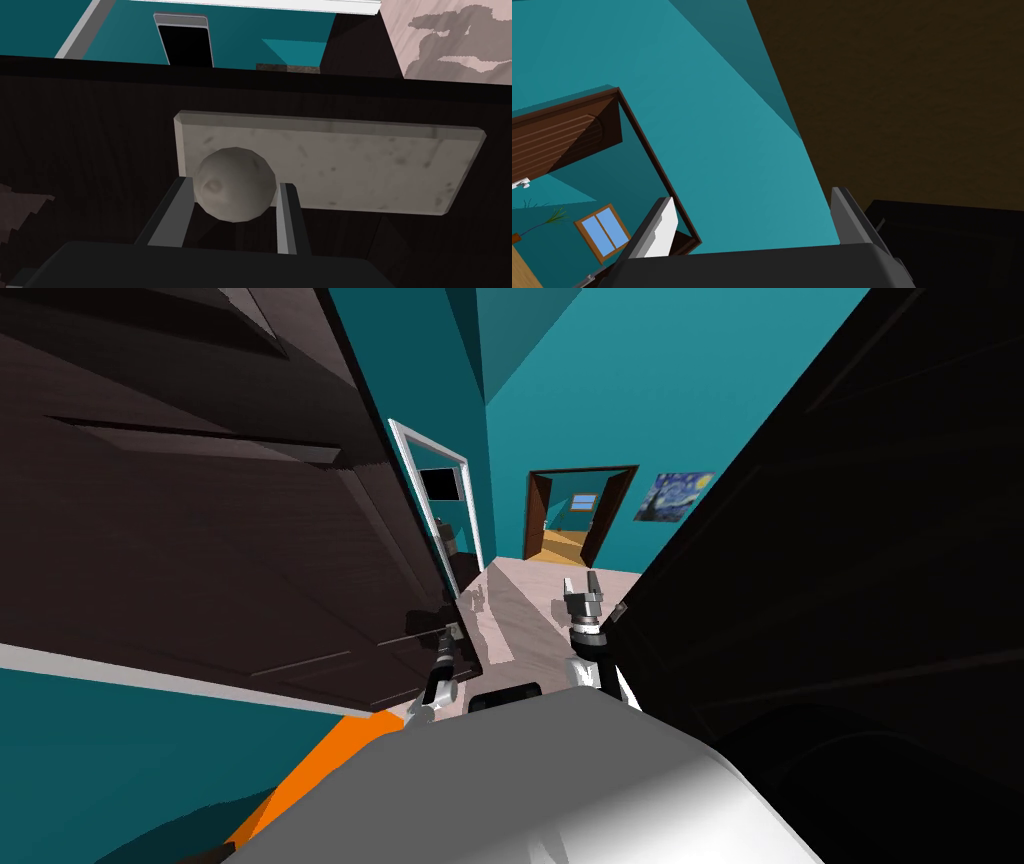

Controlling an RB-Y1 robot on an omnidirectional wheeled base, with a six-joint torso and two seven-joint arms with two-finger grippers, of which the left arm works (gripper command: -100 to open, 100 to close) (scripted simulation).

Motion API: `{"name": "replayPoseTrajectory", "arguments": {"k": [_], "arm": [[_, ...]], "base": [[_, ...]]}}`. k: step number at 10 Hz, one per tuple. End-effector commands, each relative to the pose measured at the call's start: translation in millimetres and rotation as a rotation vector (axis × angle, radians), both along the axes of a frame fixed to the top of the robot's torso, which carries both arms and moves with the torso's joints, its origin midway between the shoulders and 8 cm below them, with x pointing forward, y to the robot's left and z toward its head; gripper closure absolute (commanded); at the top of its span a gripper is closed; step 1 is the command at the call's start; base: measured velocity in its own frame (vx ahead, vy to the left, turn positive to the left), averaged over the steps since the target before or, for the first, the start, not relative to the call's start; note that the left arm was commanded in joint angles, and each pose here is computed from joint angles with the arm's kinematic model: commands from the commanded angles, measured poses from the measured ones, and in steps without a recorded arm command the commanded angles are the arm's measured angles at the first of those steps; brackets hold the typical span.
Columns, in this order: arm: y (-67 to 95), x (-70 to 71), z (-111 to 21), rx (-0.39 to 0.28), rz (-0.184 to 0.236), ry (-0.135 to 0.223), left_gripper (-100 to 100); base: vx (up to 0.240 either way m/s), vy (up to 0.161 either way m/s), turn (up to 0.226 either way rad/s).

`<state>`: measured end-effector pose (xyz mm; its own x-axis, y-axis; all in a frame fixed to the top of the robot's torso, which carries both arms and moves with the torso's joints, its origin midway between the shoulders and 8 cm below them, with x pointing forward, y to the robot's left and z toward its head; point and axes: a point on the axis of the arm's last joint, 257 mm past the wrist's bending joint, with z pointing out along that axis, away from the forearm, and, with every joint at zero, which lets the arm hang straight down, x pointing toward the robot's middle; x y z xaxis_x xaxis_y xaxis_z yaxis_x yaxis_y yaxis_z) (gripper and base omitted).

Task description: Push the door open

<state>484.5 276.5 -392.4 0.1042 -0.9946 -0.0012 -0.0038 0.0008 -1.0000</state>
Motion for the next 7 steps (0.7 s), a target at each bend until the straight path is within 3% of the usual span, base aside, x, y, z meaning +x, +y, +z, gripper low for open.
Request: {"name": "replayPoseTrajectory", "arguments": {"k": [1,7], "arm": [[0.0,0.0,0.0,0.0,0.0,0.0,100],[37.8,-4.5,0.8,0.0,0.088,-0.003,100]], "base": [[0.074,-0.039,0.037],[0.174,-0.056,0.048]]}}
